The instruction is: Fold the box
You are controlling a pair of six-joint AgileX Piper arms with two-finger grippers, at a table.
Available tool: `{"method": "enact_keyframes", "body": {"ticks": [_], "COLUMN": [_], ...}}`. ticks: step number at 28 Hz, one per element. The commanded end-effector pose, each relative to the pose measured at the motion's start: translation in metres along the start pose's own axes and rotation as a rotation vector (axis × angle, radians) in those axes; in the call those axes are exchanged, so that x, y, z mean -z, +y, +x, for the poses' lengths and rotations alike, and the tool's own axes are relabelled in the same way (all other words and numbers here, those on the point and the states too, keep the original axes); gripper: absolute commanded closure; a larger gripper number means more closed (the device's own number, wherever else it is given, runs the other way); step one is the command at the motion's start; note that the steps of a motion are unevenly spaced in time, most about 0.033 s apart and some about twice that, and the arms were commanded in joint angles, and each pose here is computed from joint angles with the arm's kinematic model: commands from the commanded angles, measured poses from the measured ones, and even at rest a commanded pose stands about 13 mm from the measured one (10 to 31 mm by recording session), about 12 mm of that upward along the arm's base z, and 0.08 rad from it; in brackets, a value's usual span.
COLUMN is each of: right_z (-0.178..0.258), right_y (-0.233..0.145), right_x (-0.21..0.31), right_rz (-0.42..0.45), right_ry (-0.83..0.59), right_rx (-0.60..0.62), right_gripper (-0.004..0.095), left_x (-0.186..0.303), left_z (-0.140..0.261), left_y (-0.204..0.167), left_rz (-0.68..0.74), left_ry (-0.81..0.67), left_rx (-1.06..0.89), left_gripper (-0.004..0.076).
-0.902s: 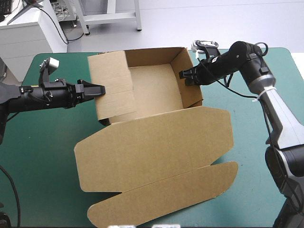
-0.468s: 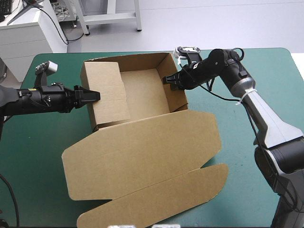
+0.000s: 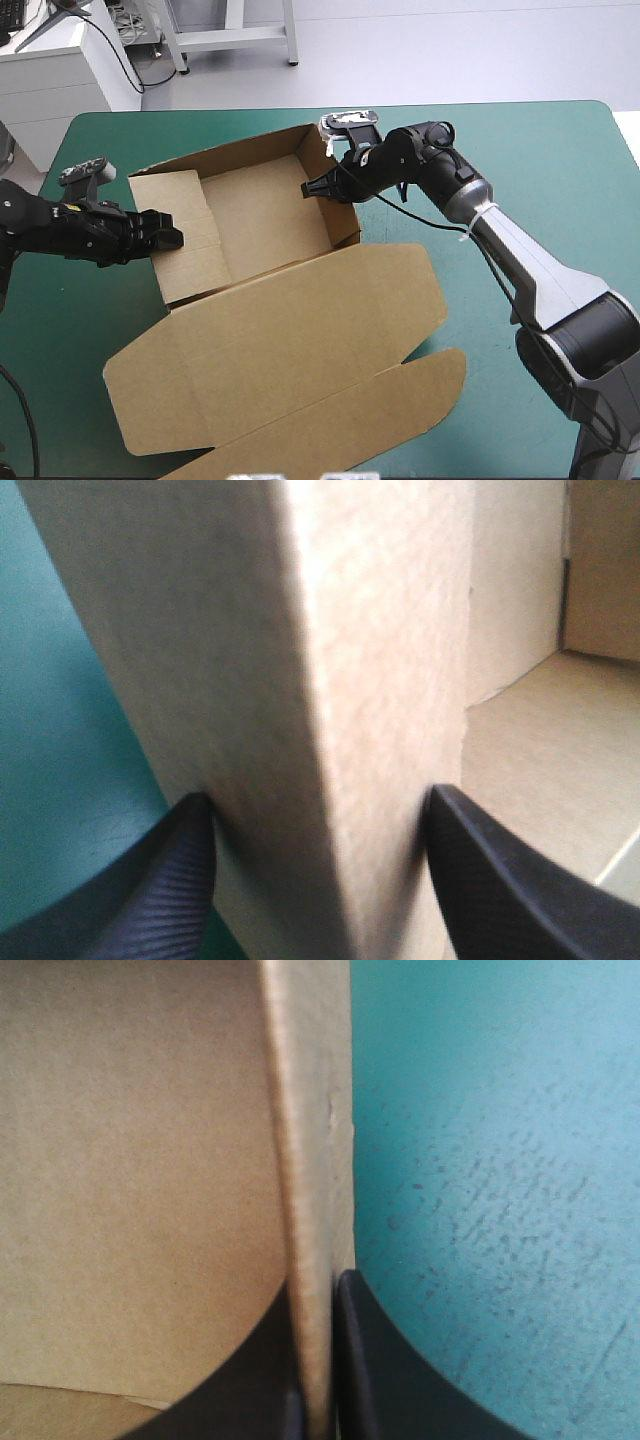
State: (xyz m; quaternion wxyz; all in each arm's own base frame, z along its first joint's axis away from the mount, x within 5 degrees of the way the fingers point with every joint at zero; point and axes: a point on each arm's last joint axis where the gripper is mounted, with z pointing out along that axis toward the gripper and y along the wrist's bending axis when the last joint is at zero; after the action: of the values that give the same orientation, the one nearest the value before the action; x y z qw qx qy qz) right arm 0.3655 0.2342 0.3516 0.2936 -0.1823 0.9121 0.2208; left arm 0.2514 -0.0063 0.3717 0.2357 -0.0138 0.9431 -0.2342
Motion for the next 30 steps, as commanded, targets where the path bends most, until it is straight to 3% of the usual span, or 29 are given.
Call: {"method": "enact_keyframes", "body": {"ticks": [1,12,15,22,26,30], "right_z": [-0.014,-0.007,-0.006,-0.005,-0.003,0.006], "right_y": [0.020,0.020,0.022,0.022,0.018,0.004], "right_x": [0.034,0.035,0.035,0.037,0.039,0.040], "right_rz": [-0.086,-0.085,-0.105,-0.099,-0.056,0.099], "right_ry": [-0.141,-0.059,-0.045,-0.037,-0.019,0.076], "right_rx": [-0.052,-0.095,-0.109,-0.078,-0.016,0.064], "right_gripper": [0.0905,0.0908,0.0907,0.0907,0.0907,0.0907], "left_x": [0.006,-0.006,-0.005,-0.006,-0.011,-0.013], "left_z": [0.007,0.004,0.004,0.001,-0.007,-0.024], "left_y": [-0.017,-0.030,-0.026,-0.020,-0.021,-0.023], "left_rz": [-0.019,-0.163,-0.208,-0.270,-0.241,-0.245], "left_ry": [0.032,-0.041,-0.041,-0.055,-0.097,-0.126], "left_rx": [-0.012,0.025,0.024,-0.003,0.005,-0.007], "left_gripper": [0.0330,0.0345,0.0433,0.0731,0.0732,0.0733]}}
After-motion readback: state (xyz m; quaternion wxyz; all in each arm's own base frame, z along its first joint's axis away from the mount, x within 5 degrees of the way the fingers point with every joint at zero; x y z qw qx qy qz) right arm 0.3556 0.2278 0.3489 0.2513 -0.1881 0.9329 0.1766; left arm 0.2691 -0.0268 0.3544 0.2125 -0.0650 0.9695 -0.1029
